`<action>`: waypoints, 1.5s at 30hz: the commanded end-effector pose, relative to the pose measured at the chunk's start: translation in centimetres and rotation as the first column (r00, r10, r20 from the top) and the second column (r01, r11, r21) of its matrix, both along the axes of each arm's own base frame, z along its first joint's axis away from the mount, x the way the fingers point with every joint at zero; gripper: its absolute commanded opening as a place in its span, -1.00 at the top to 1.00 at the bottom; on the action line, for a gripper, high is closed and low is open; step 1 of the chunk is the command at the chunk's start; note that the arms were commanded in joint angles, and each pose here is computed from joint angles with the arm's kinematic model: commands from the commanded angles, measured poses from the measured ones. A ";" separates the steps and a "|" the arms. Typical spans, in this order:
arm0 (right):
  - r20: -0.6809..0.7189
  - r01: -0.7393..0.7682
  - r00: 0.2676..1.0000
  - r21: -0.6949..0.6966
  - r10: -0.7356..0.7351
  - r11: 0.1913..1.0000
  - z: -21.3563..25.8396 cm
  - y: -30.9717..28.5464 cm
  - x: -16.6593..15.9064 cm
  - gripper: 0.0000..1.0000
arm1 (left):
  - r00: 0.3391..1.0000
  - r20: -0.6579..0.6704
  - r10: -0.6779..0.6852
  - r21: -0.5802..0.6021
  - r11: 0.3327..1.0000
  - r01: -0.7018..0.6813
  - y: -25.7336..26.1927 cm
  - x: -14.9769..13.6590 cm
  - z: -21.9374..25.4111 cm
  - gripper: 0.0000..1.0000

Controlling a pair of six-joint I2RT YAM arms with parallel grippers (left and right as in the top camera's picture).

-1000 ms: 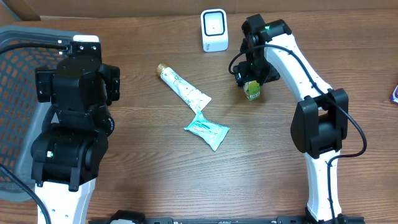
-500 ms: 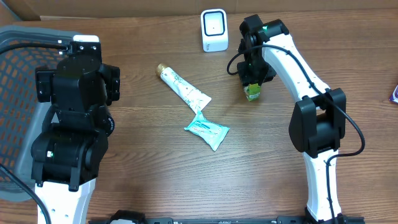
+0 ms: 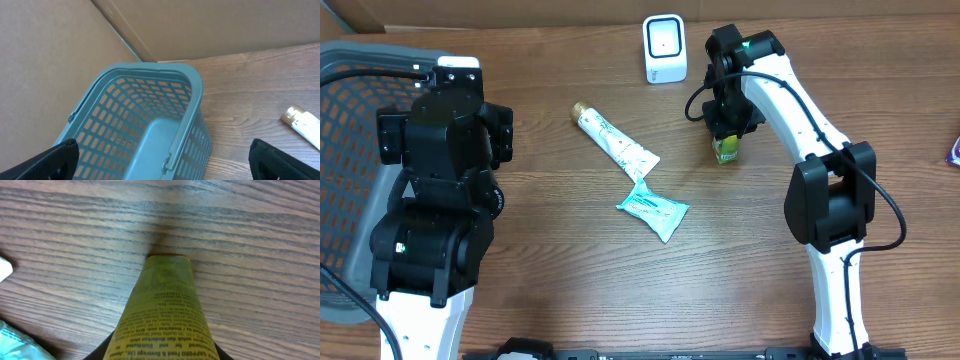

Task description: Scan the item barcode

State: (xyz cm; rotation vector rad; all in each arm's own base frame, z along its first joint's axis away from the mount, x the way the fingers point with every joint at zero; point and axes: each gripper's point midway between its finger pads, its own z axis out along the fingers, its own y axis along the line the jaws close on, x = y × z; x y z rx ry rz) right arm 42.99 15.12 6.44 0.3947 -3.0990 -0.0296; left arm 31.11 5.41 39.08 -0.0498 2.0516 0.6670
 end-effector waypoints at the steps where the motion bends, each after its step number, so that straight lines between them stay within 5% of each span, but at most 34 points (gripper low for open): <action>1: -0.023 -0.005 1.000 -0.009 0.005 1.000 -0.9 0.3 0.1 0.51 | 1.000 -0.002 -0.005 0.005 1.000 0.005 -0.1 0.2 0.0 -0.99; 21: 0.429 -0.117 0.903 0.271 -0.011 0.955 16.7 5.1 6.3 0.70 | 1.000 -0.002 -0.005 0.005 1.000 0.005 -0.1 0.2 0.0 -0.99; 36: 0.781 -0.322 0.624 0.235 0.019 0.917 22.8 7.6 14.3 0.70 | 1.000 -0.002 -0.005 0.005 1.000 0.005 -0.1 0.2 0.0 -0.99; 45: 0.871 -0.369 0.491 0.204 0.004 0.907 20.7 9.0 19.0 0.72 | 1.000 -0.002 -0.005 0.005 1.000 0.005 -0.1 0.2 0.0 -0.99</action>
